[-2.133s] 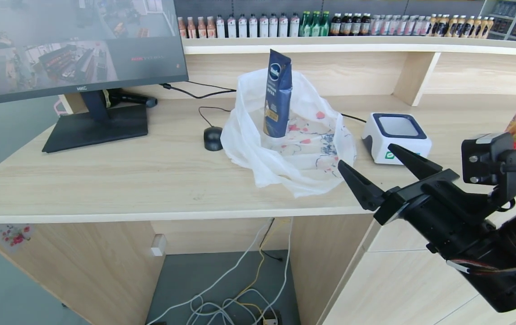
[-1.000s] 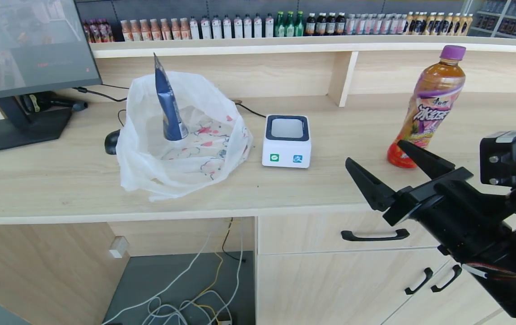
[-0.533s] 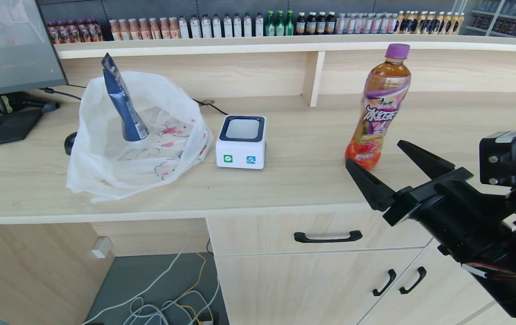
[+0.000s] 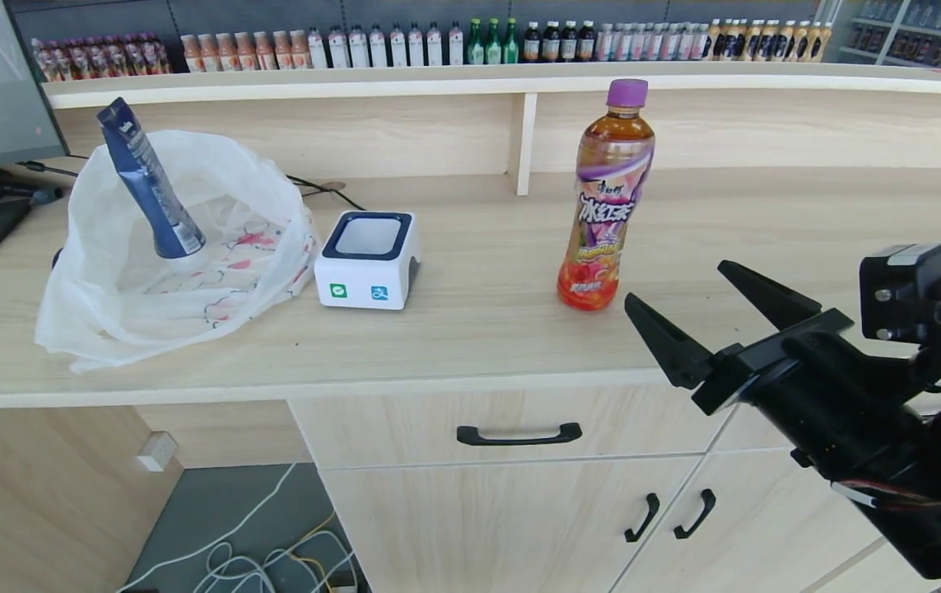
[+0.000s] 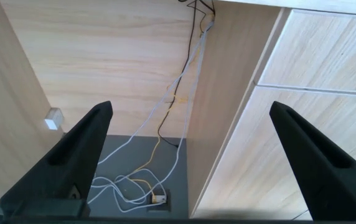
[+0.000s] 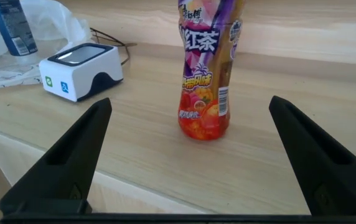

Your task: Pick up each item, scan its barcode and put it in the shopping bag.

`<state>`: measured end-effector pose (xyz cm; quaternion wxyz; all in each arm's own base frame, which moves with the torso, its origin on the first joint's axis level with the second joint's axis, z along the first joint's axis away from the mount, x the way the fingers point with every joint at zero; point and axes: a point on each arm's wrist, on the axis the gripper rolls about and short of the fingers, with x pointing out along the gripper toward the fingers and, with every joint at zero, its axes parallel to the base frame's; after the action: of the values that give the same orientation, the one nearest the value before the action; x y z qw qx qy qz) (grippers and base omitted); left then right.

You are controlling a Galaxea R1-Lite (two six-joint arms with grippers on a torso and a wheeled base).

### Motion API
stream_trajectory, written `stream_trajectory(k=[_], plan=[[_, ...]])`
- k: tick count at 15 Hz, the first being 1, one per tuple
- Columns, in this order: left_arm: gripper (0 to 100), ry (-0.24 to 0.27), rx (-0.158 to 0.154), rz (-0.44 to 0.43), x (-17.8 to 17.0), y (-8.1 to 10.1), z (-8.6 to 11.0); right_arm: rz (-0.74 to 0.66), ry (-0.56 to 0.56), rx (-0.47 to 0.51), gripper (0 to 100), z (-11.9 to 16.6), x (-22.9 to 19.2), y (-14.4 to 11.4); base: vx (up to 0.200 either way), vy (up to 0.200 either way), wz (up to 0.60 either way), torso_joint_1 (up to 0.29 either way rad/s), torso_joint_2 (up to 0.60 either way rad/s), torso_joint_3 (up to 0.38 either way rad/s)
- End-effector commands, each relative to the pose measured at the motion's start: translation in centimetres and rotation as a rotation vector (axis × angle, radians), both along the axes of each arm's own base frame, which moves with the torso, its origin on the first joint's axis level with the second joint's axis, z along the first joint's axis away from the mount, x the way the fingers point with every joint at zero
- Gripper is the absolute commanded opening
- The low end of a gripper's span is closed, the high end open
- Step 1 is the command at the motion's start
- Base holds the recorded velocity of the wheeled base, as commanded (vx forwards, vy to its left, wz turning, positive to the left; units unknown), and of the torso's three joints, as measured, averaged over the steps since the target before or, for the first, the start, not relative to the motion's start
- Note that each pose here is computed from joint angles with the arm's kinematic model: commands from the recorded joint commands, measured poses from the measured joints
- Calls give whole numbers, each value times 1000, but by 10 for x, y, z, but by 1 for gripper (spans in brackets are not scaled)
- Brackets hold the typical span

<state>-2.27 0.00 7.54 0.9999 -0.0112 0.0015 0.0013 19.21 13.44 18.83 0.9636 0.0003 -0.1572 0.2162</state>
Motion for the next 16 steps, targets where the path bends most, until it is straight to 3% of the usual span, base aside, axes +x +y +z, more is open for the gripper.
stream_trajectory(k=[1, 8, 11, 16], plan=[[100, -1, 5, 1, 0, 0, 0, -1, 13, -10, 100, -4, 2, 1, 0, 0, 0, 0, 0, 0], [100, -1, 12, 0, 0, 0, 0, -25, 40, -24, 100, -11, 11, 7, 0, 0, 0, 0, 0, 0], [100, -1, 10, 0, 0, 0, 0, -34, 1, 9, 100, 3, 27, 19, 0, 0, 0, 0, 0, 0], [100, -1, 12, 0, 0, 0, 0, -53, 43, -16, 100, 23, 46, 32, 0, 0, 0, 0, 0, 0]])
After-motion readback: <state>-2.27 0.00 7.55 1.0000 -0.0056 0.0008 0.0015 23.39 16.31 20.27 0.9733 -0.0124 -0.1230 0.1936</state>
